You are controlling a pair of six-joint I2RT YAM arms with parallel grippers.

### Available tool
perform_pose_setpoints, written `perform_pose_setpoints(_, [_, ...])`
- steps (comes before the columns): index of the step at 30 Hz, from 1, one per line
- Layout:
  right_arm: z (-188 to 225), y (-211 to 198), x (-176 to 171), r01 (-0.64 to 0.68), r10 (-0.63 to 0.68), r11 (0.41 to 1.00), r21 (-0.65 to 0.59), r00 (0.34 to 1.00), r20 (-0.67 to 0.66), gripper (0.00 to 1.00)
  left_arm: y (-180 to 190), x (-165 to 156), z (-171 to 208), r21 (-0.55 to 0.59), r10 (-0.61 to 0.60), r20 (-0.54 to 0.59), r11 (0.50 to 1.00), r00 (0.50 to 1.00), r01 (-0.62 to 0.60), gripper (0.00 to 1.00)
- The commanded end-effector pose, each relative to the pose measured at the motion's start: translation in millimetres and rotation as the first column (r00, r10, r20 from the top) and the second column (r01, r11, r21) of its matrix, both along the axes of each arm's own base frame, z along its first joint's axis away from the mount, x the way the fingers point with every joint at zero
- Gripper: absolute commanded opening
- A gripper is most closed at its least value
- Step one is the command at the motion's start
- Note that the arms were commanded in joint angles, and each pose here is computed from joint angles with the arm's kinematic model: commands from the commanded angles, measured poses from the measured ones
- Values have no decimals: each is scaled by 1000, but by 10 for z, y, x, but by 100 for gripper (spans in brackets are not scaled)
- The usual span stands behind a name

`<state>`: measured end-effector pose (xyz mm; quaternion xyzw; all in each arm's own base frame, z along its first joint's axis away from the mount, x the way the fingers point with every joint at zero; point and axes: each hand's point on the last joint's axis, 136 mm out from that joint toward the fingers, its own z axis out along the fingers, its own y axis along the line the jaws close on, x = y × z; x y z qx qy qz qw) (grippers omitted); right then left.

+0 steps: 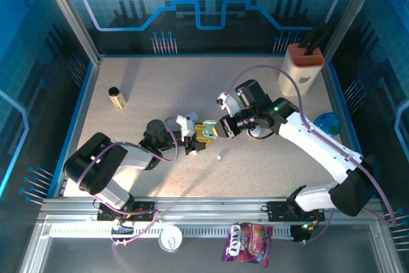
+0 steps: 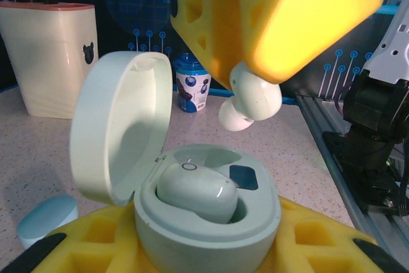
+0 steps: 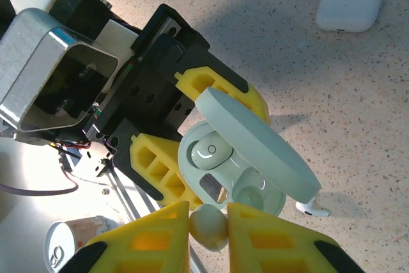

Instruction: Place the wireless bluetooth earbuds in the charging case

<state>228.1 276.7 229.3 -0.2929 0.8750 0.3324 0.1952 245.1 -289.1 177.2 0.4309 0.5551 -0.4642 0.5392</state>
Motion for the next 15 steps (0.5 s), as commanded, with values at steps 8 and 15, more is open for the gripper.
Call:
perform_pose_setpoints(8, [-31,20,30,10,-9,1000,28,1000,-29,18,-41,-26,218,-47,-18,84,999,996,22,33])
perform_pose_setpoints(15, [-137,4,64,23,-22,1000,3,999,-49,18,-37,-16,244,-55,-11,88,998,996,16,33])
